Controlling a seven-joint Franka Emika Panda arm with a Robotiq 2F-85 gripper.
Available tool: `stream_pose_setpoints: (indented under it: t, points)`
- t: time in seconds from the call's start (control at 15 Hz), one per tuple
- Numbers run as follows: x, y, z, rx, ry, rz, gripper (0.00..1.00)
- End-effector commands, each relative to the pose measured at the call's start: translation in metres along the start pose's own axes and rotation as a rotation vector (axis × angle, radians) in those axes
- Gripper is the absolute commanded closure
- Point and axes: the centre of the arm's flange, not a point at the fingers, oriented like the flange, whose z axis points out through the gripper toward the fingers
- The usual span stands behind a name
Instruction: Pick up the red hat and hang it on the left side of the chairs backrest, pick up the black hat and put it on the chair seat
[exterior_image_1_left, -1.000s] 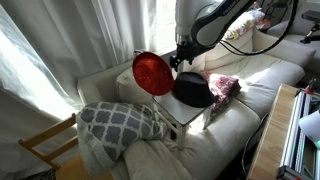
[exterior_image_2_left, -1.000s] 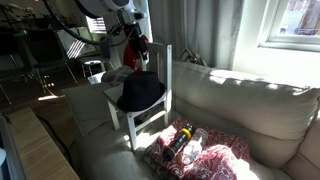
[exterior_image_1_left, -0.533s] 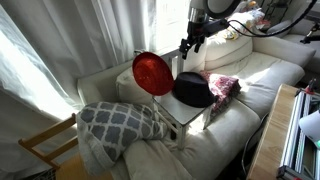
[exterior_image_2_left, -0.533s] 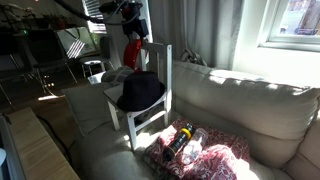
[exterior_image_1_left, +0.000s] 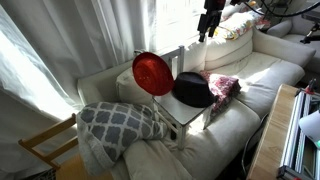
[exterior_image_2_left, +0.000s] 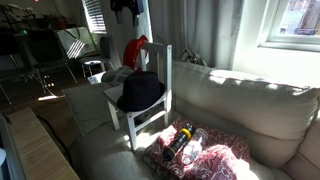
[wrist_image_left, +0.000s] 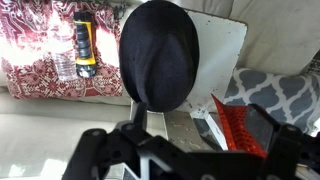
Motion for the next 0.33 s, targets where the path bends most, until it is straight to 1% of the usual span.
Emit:
stream_pose_setpoints:
  t: [0.0,0.27]
  points:
    - [-0.0027,0.0028,-0.0063,0.001,0.001,-0.002,0.0]
    - [-0.0062,0.0038,-0.0103,0.002,0.004,-0.005,0.0]
